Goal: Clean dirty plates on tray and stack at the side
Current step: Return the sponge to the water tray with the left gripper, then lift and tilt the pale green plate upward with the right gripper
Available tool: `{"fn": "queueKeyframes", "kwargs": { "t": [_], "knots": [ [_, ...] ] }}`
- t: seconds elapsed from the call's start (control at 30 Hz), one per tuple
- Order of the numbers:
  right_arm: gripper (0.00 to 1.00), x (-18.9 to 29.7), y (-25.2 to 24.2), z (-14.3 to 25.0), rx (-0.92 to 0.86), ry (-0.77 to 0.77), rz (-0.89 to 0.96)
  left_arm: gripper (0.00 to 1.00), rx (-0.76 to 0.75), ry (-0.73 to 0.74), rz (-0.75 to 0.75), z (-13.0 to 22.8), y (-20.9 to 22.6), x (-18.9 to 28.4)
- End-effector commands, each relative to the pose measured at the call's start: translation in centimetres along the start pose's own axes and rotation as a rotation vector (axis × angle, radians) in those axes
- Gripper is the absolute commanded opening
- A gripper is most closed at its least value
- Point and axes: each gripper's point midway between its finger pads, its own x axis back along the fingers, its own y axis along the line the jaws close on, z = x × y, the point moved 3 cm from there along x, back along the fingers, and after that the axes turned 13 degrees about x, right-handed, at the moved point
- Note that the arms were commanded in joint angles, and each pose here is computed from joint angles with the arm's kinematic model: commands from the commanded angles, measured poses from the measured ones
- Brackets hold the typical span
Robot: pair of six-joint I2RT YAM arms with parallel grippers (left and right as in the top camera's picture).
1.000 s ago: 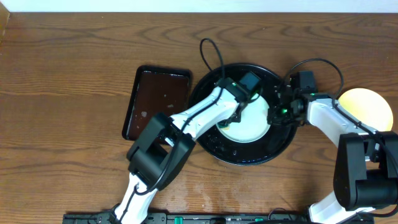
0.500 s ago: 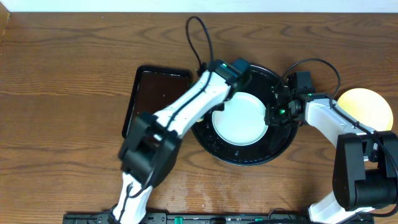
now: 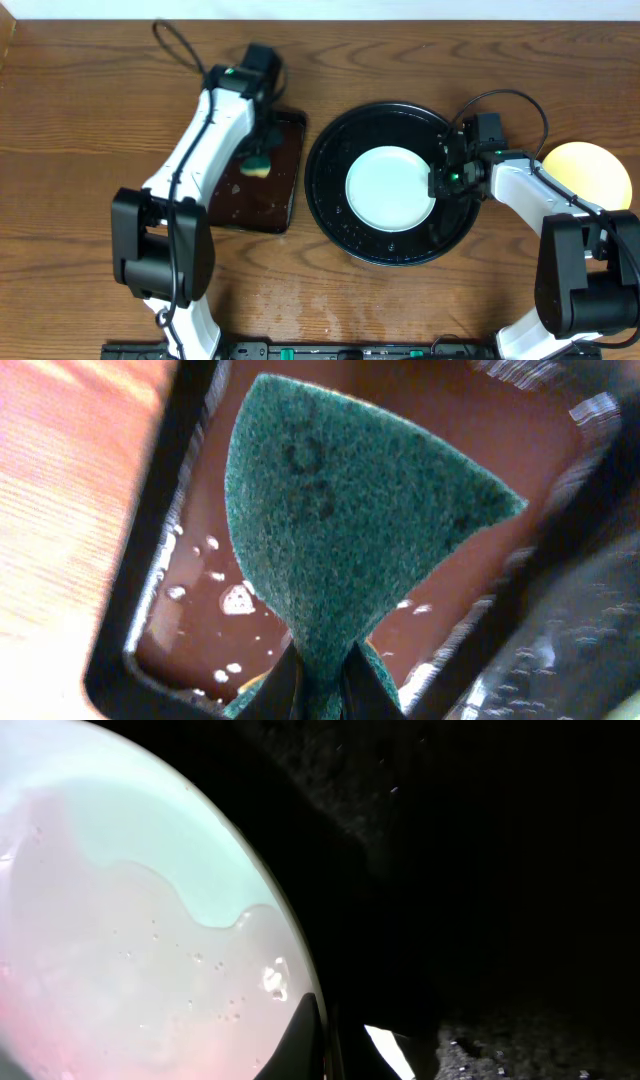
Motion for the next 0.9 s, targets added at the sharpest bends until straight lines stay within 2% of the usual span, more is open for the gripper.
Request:
{"fn": "queueKeyframes", "kwargs": {
  "t": [0.0,0.07,0.13,0.17,0.3,0.5,0.7,0.87],
  "knots": [
    [0.01,-0.5,-1.6,0.7,0.019,0.025,0.075,0.08,-0.057,0.149,0.091,1.8,0.3,-2.1],
    [0.01,-0.3,-1.2,0.6,0.029,0.024,0.077,0.15,-0.049,0.161,0.081,1.6,1.1,-2.3],
    [0.01,0.6,-0.8,0.2,0.041,0.004,0.083,0.17,-0.050,0.159,0.083,1.4,1.5,-2.1],
    [0.01,1.4,-0.6,-0.1,0.050,-0.017,0.104,0.24,-0.051,0.152,0.088,1.2,1.6,-1.8],
    [0.01,5.5,-0.3,-1.3,0.115,-0.101,0.281,0.35,-0.051,0.104,0.129,0.9,1.7,0.4],
    [0.01,11.9,2.5,-3.1,0.311,-0.271,0.558,0.57,-0.050,-0.013,0.216,0.7,2.2,5.6],
    [0.01,15.9,5.7,-3.8,0.499,-0.377,0.732,0.74,-0.048,-0.102,0.282,1.4,3.3,10.1],
    [0.01,17.8,8.1,-3.7,0.620,-0.416,0.875,0.80,-0.048,-0.164,0.326,2.0,4.1,12.8]
  ]
}}
